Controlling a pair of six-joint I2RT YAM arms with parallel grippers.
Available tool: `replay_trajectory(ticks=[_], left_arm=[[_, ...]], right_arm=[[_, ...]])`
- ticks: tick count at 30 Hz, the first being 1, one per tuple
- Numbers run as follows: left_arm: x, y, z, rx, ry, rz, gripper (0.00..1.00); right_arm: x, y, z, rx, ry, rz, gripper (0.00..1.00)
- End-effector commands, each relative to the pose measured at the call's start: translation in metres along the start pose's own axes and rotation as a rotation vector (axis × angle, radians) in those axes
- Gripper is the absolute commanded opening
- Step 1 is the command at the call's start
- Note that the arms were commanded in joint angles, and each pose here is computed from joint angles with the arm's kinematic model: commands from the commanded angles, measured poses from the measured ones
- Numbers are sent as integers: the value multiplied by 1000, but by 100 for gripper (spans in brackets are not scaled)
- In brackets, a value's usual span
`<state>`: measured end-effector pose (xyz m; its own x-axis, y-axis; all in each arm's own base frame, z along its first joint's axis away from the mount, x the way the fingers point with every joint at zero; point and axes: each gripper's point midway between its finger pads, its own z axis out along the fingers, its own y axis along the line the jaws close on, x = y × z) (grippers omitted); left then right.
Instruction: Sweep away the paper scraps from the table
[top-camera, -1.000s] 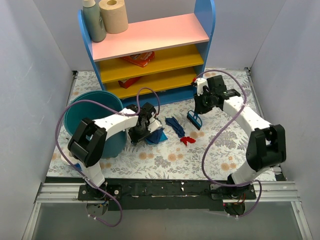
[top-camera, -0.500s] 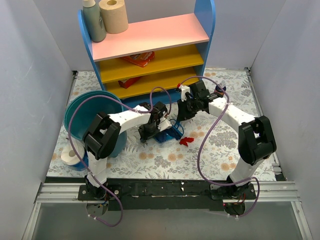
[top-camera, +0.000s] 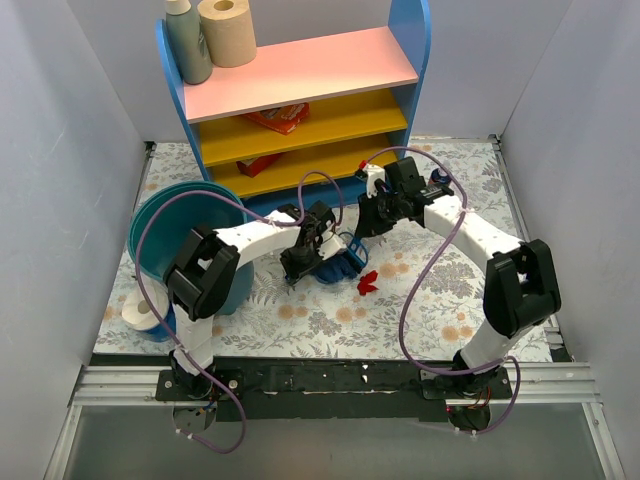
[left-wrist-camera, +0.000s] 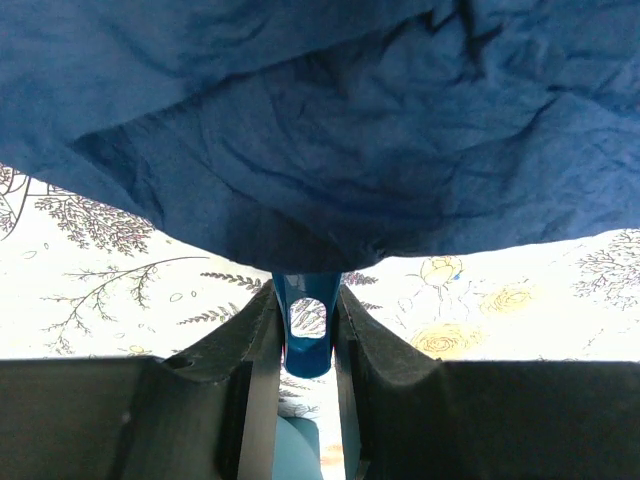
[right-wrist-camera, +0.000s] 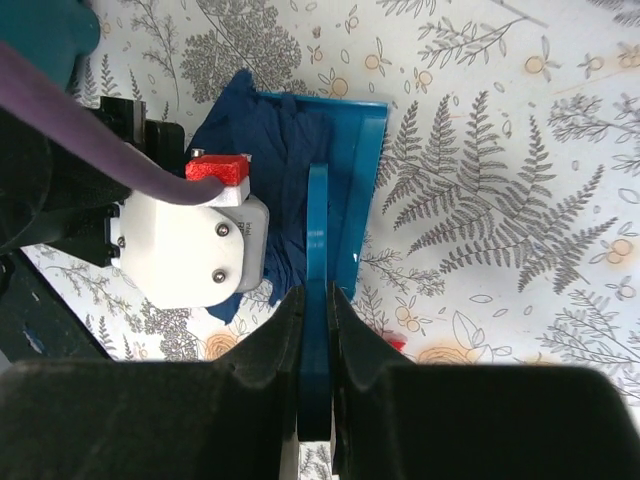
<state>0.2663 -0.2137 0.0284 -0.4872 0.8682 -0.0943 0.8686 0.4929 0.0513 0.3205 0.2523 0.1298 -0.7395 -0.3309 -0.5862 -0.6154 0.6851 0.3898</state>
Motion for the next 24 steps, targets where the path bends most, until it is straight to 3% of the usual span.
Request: replay_trajectory(ticks=[1, 15, 24], left_arm=[[-14, 7, -25, -32, -137, -13, 0], [-19, 4, -46, -18, -256, -5, 0], [10, -7, -40, 7, -199, 36, 0]], right_arm=[[-34, 10, -32, 27, -115, -92, 1], [-41, 7, -76, 141, -167, -209, 1], [-18, 8, -85, 141, -151, -214, 1]])
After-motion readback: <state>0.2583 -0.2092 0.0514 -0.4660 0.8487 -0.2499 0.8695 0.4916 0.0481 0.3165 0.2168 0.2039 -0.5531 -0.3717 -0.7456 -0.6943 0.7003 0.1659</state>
